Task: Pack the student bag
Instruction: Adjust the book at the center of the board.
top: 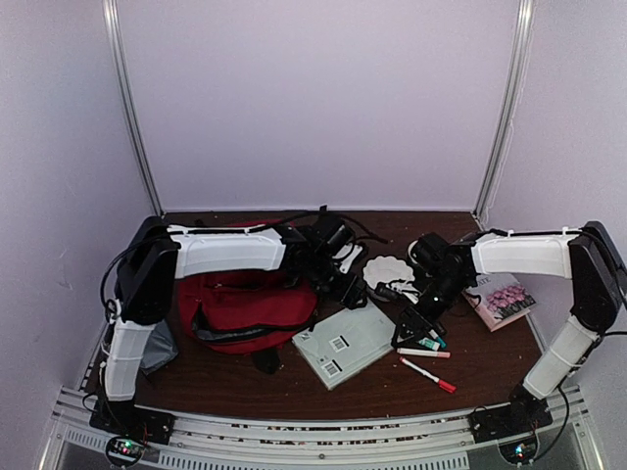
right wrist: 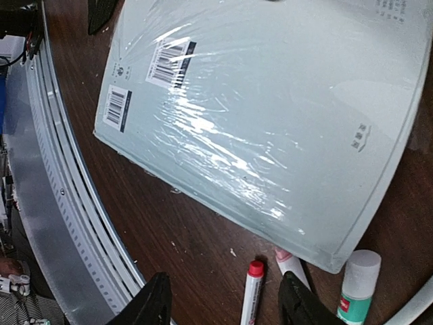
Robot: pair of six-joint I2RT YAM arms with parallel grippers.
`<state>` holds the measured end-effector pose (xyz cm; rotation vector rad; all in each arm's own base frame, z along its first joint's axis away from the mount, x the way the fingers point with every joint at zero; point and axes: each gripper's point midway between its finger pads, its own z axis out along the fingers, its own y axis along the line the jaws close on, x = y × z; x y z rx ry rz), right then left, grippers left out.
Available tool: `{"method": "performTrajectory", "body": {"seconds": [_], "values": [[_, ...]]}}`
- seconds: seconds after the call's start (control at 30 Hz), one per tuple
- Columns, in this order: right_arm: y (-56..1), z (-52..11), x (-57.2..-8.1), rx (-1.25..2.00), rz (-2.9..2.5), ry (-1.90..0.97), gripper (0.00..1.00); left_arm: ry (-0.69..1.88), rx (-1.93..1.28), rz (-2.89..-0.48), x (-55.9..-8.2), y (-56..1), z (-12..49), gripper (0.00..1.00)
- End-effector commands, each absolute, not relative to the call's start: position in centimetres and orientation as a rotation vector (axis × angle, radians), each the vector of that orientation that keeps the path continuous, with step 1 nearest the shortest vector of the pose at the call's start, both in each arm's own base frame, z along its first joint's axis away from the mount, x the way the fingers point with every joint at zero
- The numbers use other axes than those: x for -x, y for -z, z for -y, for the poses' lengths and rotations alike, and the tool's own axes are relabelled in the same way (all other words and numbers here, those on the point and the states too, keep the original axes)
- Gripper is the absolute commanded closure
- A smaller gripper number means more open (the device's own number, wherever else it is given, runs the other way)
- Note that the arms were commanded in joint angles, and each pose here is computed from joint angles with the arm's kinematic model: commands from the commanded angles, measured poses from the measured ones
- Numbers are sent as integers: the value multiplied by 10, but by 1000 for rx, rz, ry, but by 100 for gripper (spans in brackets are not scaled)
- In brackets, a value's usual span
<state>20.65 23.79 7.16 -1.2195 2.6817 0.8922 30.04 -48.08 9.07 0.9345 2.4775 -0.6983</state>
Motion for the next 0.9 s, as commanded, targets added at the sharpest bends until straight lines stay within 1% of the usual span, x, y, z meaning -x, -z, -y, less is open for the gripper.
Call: {"method": "performTrajectory", "body": {"seconds": [0.0, 0.23, 0.37, 0.5, 0.57, 0.67, 0.77, 0.87], "values": [[-74, -253, -203, 1174, -2648, -1051, 48, 624, -942, -2559, -308, -71, 476, 26], [-65, -257, -201, 1120, -2669, -1090, 49, 602, -901, -2616, -316, -53, 458, 25], [-52, -258, -197, 1127, -2738, -1090, 50, 744, -967, -2669, -302, -42, 461, 29], [-44, -257, -191, 1147, -2766, -1076, 50, 745, -1036, -2708, -291, -36, 455, 35], [-42, -257, -188, 1158, -2776, -1074, 50, 784, -1077, -2714, -283, -37, 454, 37], [-35, -257, -189, 1152, -2802, -1057, 51, 849, -1126, -2726, -268, -39, 456, 39], [-28, -259, -191, 1138, -2831, -1055, 52, 848, -1146, -2741, -260, -38, 455, 36], [-24, -260, -194, 1127, -2844, -1052, 53, 886, -1164, -2754, -249, -38, 456, 37]]}}
